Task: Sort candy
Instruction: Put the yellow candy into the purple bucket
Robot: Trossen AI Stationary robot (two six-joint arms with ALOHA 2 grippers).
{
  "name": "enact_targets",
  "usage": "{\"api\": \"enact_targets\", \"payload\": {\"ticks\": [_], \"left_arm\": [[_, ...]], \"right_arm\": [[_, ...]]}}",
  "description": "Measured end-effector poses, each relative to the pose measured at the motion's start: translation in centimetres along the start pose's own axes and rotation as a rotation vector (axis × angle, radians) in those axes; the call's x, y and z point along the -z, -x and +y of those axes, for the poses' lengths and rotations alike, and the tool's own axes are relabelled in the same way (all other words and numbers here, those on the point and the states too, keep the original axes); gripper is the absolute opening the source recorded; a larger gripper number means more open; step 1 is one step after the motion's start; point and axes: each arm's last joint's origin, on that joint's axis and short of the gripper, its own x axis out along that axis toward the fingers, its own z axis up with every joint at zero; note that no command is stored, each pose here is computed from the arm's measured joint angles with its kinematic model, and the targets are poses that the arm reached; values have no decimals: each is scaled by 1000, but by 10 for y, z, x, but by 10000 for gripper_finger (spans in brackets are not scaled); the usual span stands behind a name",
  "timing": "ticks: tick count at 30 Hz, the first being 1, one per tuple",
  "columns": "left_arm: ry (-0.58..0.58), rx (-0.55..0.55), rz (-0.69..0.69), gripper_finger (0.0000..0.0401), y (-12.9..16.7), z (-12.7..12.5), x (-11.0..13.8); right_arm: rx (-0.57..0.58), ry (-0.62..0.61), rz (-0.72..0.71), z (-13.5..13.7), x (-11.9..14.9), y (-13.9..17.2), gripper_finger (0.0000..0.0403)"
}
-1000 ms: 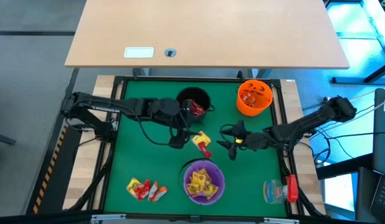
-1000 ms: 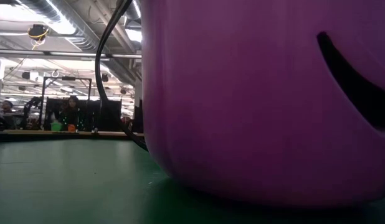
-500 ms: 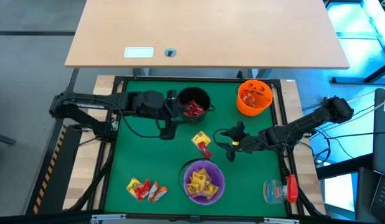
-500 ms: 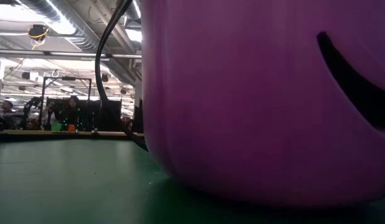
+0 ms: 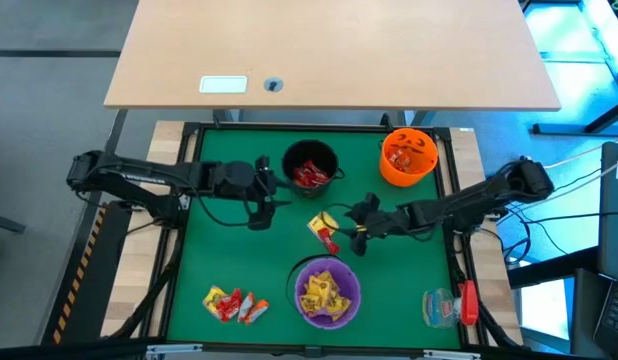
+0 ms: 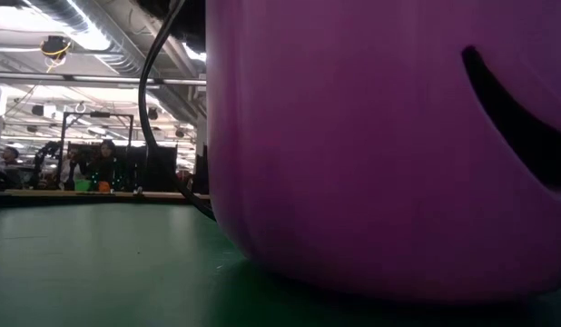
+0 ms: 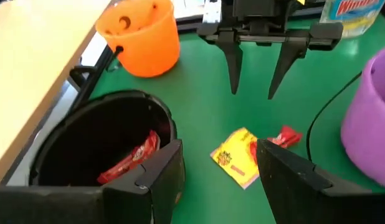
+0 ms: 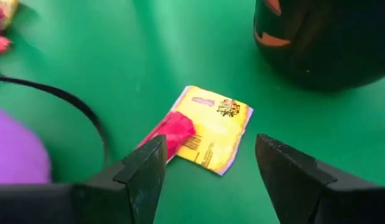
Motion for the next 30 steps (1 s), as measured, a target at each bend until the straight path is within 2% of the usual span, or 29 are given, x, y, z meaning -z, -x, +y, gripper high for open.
{"api": "enact_targets", "payload": {"ticks": [5,13,19,30], "left_arm": [[-10,3,32,194,-3,-1,9],[-52,17,96,194,0,-3,32],[-12,11,16,194,15,-2,49],[32,41,-51,194,22,-11,80]], "right_arm": [[31,65,28,2,-8,-21,243],[0,83,94,11,-17,-57,243],[-17,82,132,15,-16,-73,244],[-30,-88,226,-3,-5,-100,244]]}}
